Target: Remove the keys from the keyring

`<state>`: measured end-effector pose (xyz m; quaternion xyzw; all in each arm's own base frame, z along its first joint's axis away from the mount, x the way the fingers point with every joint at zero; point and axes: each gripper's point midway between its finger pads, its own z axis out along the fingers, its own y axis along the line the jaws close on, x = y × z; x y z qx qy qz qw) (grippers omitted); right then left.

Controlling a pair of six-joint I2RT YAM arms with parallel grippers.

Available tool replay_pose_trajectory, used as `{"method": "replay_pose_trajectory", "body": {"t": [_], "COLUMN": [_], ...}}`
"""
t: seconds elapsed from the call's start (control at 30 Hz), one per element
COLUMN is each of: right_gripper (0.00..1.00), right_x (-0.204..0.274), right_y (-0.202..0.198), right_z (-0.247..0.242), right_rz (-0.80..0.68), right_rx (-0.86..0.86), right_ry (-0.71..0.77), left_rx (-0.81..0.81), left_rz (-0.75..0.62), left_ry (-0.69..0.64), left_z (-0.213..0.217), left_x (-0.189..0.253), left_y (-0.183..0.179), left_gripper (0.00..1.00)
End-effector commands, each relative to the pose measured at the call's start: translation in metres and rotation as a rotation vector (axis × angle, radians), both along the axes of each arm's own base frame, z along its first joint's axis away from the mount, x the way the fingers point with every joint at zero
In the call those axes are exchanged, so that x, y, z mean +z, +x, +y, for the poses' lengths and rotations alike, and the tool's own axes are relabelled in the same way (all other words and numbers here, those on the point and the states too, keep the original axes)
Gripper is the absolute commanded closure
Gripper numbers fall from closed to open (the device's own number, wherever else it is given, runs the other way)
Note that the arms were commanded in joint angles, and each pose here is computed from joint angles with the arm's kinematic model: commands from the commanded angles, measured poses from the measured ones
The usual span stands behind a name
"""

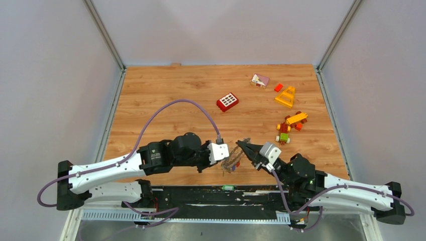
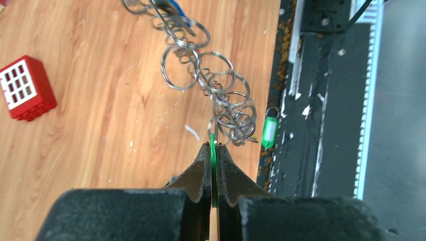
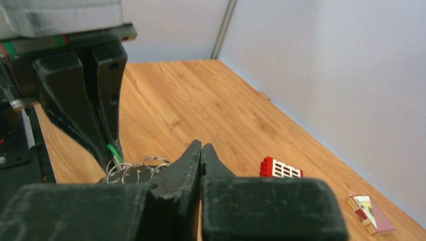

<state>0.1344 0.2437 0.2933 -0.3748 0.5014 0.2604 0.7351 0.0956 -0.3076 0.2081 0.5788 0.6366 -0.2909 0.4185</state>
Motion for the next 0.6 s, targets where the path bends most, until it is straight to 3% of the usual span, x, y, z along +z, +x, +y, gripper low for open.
{"method": "replay_pose_trajectory", "body": {"t": [0.0, 0.33, 0.57], "right_gripper": [1.00, 1.00, 0.91], "right_x": [0.002, -0.016, -0.018], "right_y": [0.008, 0.013, 0.011], "right_z": [-0.003, -0.004, -0.007], "right_rz": [0.032, 0.062, 0.070], "right_rx": [-0.048, -0.081, -0.076], "right_ry": [0.052, 0.057, 0.079], "left_rx": [-0.001, -0.035, -0.061], "left_rz": [-0.103, -0.277, -0.333], "left_ry": [0.178, 0.233, 0.239], "left_z": [0.020, 0.032, 0.026], "left_x": [0.002, 0.033, 0.050], "left_y": [0.013, 0.029, 0.035], "left_gripper": [1.00, 1.00, 1.00]}}
